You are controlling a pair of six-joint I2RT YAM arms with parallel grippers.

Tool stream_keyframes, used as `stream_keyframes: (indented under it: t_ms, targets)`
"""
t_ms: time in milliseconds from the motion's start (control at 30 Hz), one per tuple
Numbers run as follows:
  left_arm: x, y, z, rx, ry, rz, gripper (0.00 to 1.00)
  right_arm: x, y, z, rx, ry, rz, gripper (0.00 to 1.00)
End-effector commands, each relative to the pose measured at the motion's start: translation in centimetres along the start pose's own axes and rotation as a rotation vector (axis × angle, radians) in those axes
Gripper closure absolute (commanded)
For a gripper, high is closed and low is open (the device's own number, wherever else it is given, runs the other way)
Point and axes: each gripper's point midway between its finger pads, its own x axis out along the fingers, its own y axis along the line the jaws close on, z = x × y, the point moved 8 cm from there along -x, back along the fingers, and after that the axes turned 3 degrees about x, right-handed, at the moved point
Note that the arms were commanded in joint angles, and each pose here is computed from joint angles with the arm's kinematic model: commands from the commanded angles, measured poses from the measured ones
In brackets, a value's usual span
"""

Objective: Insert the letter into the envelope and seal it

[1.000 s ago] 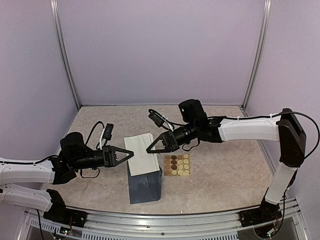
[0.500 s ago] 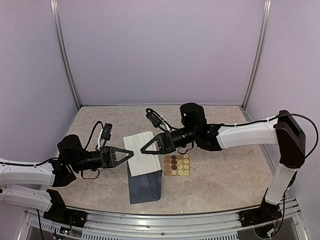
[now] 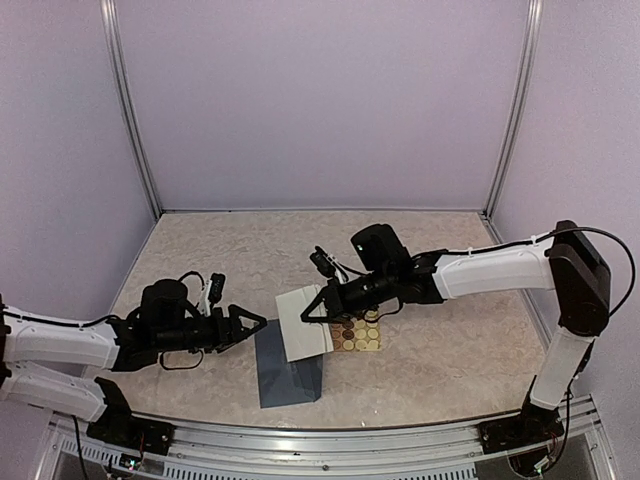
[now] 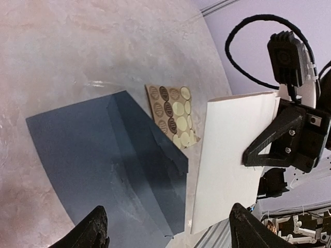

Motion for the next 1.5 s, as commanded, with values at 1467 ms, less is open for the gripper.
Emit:
stream_keyframes:
  t_ms: [1467]
  targets:
    - [4.2,5.7,-5.7,-0.13,0.232,0.175,0.22,5.4,-9.1,-2.0,0.257,0.213,-0.462,1.0]
